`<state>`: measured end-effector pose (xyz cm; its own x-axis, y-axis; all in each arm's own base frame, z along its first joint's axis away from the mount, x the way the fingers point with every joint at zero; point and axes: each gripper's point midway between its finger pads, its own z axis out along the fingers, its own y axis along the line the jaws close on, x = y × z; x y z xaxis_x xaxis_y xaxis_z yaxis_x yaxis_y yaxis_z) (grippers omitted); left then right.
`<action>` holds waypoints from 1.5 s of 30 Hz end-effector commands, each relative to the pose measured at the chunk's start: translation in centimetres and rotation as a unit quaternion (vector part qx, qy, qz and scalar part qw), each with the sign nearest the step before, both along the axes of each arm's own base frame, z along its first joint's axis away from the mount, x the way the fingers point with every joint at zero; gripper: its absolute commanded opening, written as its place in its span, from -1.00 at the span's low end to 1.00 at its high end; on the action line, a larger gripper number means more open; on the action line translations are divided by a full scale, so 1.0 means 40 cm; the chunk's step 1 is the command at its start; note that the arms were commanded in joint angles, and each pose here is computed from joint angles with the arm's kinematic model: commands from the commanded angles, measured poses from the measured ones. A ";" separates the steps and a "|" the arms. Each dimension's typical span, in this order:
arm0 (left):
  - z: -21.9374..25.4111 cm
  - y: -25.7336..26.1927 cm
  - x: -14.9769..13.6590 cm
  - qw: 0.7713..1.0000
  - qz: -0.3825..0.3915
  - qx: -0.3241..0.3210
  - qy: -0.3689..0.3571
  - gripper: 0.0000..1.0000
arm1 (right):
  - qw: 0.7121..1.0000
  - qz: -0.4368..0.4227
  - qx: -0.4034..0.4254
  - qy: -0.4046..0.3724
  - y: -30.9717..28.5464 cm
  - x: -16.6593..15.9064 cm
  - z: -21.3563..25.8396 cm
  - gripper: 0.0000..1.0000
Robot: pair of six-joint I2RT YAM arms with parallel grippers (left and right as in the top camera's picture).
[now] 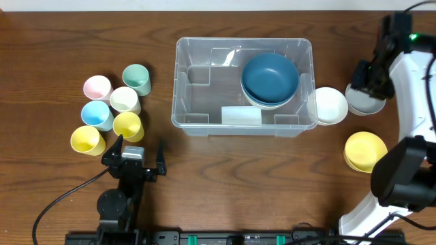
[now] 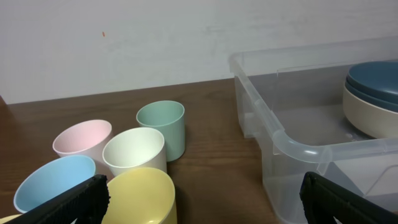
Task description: Pack container
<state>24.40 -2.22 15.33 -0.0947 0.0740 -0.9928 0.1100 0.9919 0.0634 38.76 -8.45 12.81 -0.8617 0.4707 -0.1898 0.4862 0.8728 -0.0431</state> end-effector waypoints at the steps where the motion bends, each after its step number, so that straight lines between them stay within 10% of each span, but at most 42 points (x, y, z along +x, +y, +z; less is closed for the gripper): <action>1: -0.037 -0.005 -0.003 1.000 -0.007 0.001 0.022 0.96 | 1.000 -0.007 0.003 0.005 -0.001 -0.007 -0.060 -0.19; 28: -0.037 -0.005 -0.003 1.000 -0.007 0.001 0.022 0.96 | 0.991 -0.042 -0.044 -0.118 -0.054 0.093 -0.201 -0.49; 45: -0.037 -0.005 -0.003 1.000 -0.007 0.001 0.022 0.96 | 0.987 -0.032 -0.031 -0.155 -0.043 0.138 -0.236 -0.34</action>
